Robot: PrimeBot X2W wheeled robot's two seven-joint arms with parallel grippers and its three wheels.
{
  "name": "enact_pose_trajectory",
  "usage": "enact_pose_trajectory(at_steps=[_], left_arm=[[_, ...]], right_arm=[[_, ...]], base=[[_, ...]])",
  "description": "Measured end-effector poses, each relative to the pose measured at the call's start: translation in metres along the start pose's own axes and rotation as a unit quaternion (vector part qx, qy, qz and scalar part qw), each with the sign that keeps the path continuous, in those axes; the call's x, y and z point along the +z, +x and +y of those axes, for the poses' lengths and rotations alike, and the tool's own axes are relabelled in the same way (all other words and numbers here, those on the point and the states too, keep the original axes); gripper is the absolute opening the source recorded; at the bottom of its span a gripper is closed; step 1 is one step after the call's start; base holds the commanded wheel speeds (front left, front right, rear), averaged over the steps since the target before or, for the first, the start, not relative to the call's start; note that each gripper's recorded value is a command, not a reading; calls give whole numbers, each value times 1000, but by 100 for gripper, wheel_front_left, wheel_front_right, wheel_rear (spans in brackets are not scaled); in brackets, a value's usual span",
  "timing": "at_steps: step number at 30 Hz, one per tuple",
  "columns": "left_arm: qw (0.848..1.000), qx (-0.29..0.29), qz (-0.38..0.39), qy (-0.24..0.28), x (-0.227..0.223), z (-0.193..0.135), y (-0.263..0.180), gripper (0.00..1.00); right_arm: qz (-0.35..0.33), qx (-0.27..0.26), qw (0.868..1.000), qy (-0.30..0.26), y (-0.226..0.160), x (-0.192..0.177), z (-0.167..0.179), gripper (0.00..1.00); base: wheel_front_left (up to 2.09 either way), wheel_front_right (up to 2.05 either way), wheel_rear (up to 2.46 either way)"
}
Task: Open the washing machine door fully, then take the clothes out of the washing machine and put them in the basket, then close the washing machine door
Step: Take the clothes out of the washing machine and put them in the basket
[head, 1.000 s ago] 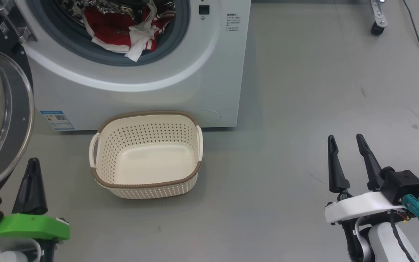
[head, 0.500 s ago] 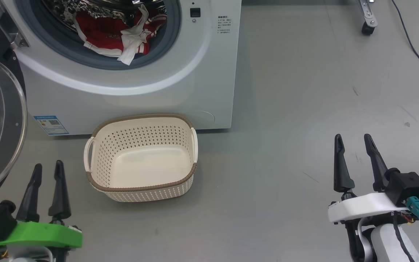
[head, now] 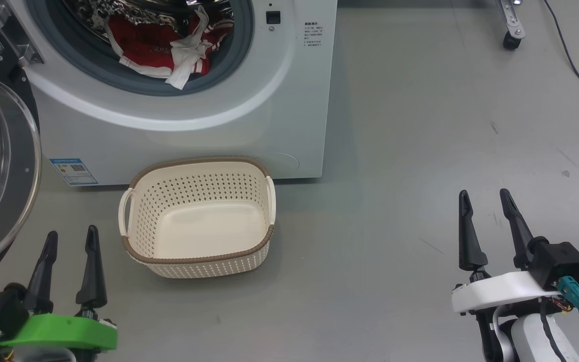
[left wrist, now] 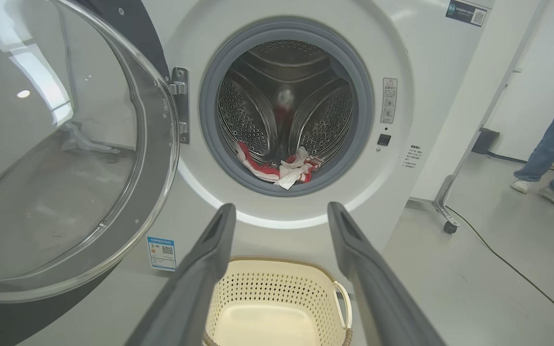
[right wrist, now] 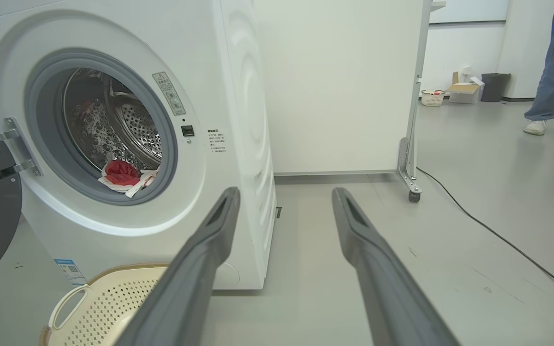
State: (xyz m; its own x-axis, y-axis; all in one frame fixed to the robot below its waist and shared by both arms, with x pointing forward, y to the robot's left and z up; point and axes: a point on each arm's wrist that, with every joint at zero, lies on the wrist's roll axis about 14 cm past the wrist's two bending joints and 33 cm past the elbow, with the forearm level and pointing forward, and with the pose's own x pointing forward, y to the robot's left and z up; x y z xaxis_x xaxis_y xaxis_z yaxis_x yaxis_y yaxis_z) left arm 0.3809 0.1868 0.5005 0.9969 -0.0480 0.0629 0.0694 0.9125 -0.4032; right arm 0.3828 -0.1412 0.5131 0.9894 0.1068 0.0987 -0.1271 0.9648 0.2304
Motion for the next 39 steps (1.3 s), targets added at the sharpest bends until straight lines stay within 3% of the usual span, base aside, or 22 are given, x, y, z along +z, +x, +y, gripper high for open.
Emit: enact_pose_trajectory(at_steps=[39], left_arm=[[1000,-1,-9,-10,5,-3,0,100]], right_arm=[[8,4,1000,5,4,-7,3,100]], base=[[8,-10,2]])
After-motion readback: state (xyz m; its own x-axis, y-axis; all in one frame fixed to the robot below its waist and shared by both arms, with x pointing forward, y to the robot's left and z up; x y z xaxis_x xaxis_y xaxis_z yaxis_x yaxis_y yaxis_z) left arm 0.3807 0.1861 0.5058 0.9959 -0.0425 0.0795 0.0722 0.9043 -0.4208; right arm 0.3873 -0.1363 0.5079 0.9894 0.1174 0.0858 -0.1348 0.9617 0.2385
